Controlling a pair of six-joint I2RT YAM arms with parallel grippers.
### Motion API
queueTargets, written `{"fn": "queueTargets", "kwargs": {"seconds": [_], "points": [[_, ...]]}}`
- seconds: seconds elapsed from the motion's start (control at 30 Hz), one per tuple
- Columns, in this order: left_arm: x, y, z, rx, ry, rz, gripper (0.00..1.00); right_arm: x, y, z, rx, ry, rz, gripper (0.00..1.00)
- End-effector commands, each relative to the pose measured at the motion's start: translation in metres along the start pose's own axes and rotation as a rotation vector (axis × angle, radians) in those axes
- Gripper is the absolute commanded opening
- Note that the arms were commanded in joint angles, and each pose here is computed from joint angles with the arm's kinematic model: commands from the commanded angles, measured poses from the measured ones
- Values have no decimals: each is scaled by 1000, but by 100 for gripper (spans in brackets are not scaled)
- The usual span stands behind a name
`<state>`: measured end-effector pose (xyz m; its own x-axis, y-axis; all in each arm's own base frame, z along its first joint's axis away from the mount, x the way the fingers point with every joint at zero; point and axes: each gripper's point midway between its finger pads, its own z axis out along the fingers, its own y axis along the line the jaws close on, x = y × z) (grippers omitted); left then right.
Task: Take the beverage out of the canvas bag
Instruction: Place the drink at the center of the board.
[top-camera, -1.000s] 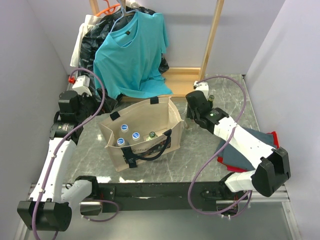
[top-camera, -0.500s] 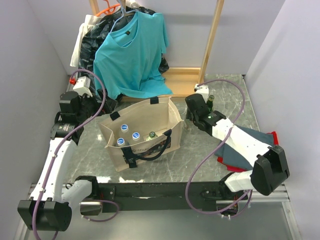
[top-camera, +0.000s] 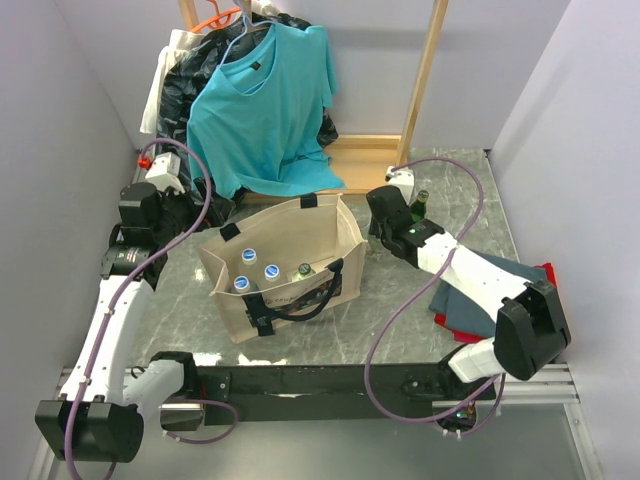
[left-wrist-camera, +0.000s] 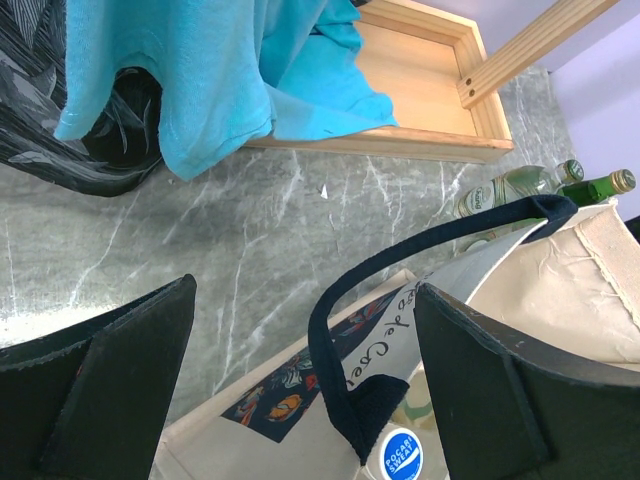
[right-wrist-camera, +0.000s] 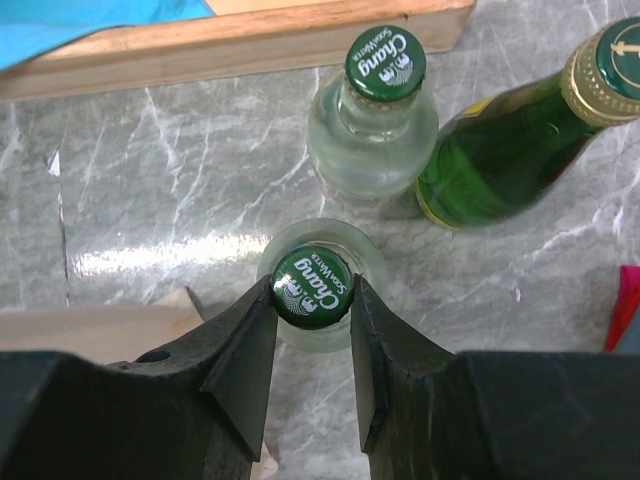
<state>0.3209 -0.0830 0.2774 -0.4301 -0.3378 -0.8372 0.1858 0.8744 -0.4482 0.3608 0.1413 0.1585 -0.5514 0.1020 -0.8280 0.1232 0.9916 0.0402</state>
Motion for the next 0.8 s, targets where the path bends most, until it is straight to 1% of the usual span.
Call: {"fn": "queueTargets", "kwargs": {"seconds": [0.0,0.13,0.17,0.23,0.27,0.3,0.43,0.47,0.53,0.57,0.63,0.7,0.77], "points": [[-8,-1,-1,2,-40,20,96,-59,14,0,-18,-159,104,0],[-9,-1,-1,4,-38,21,96,-60,19,4,-17,-142,85,0],[-9,-1,-1,2,-37,22,96,-60,19,5,-18,-136,83,4],[-10,0,-2,-3,-41,27,96,-59,21,6,-21,-127,79,6],[-9,1,-2,-7,-39,28,96,-61,22,5,-21,-127,83,10],[-9,1,-2,-9,-37,29,96,-59,22,6,-20,-122,83,12],[-9,1,-2,-10,-36,29,96,-56,23,7,-22,-105,75,12],[-8,2,-2,-10,-36,28,96,-56,25,7,-27,-101,71,15],[-8,1,-1,-8,-36,27,96,-53,25,9,-25,-87,64,18],[-8,1,-1,-7,-34,25,96,-55,26,9,-25,-86,65,21],[-8,1,-1,-4,-35,25,96,-54,27,10,-27,-80,62,35],[-9,1,-1,-3,-36,29,96,-53,27,10,-28,-78,63,38],[-8,1,-1,-6,-32,31,96,-54,28,10,-32,-80,61,47]]}}
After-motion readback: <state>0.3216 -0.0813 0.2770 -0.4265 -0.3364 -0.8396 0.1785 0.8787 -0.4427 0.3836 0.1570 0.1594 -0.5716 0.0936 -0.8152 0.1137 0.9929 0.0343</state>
